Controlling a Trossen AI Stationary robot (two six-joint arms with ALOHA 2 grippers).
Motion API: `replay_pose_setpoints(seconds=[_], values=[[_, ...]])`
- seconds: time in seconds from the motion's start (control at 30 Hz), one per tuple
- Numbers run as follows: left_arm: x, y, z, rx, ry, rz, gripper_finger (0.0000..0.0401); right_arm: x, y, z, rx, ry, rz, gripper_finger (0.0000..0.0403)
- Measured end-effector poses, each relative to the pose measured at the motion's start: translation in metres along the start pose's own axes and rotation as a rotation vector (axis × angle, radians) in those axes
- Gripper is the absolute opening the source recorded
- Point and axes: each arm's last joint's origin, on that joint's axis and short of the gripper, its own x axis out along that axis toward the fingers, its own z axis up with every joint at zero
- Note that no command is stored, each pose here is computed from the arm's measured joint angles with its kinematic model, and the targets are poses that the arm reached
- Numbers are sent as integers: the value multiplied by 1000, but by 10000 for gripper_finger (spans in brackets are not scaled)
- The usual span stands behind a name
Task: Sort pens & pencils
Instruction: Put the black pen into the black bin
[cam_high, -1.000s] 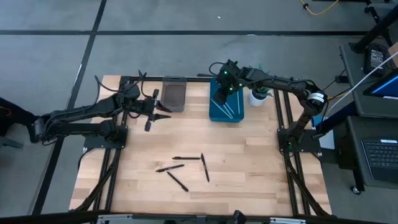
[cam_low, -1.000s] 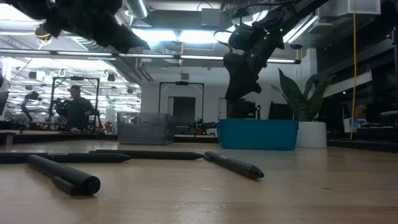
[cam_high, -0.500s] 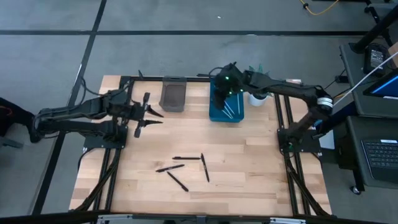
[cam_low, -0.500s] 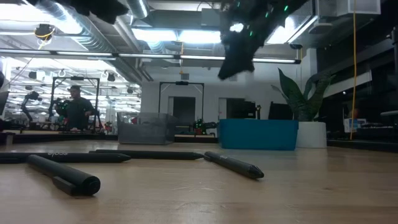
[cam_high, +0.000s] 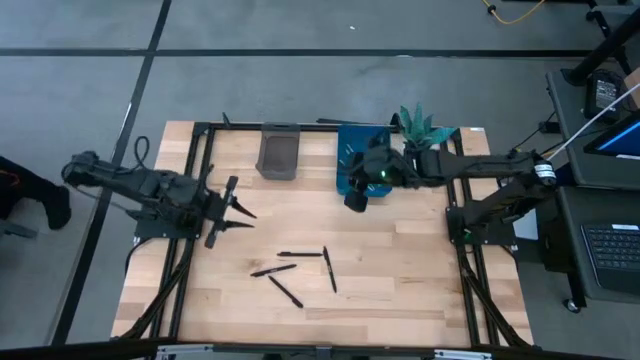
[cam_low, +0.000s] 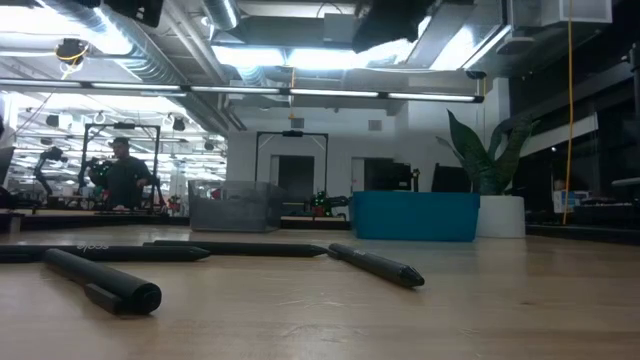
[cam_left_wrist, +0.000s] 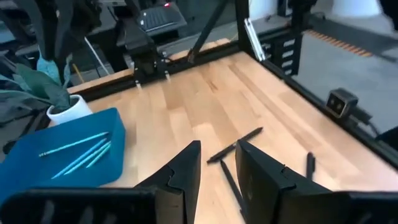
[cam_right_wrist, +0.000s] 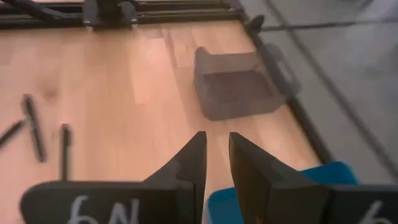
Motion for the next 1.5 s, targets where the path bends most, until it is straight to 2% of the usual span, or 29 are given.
replay_pose_setpoints(seconds=[0.13,0.27,0.53,0.67,0.77,0.9,1.0,1.1,1.23,1.5], values=[[0,-12,5,53,-30,52,95,-8,17,0,-44,-23,-37,71],[-3,-23,9,78,-68,5,95,-6,29,-6,-85,-88,-8,71],[-5,-31,8,73,-66,-5,95,-13,22,-61,-34,-247,35,71],[2,-35,-5,57,-20,-9,95,-27,21,-87,4,-380,70,71],[13,-38,-17,59,-4,19,95,-31,21,-104,14,-428,91,71],[28,-39,-34,64,53,45,95,-31,24,-120,30,-443,112,71],[37,-36,-41,6,108,68,95,-28,25,-129,53,-424,119,71],[46,-34,-46,-51,148,30,95,-25,25,-136,82,-400,125,72],[59,-31,-55,-102,230,48,95,-23,25,-139,95,-391,128,72],[81,-31,-72,-144,357,-1,95,-23,25,-139,95,-391,128,72]])
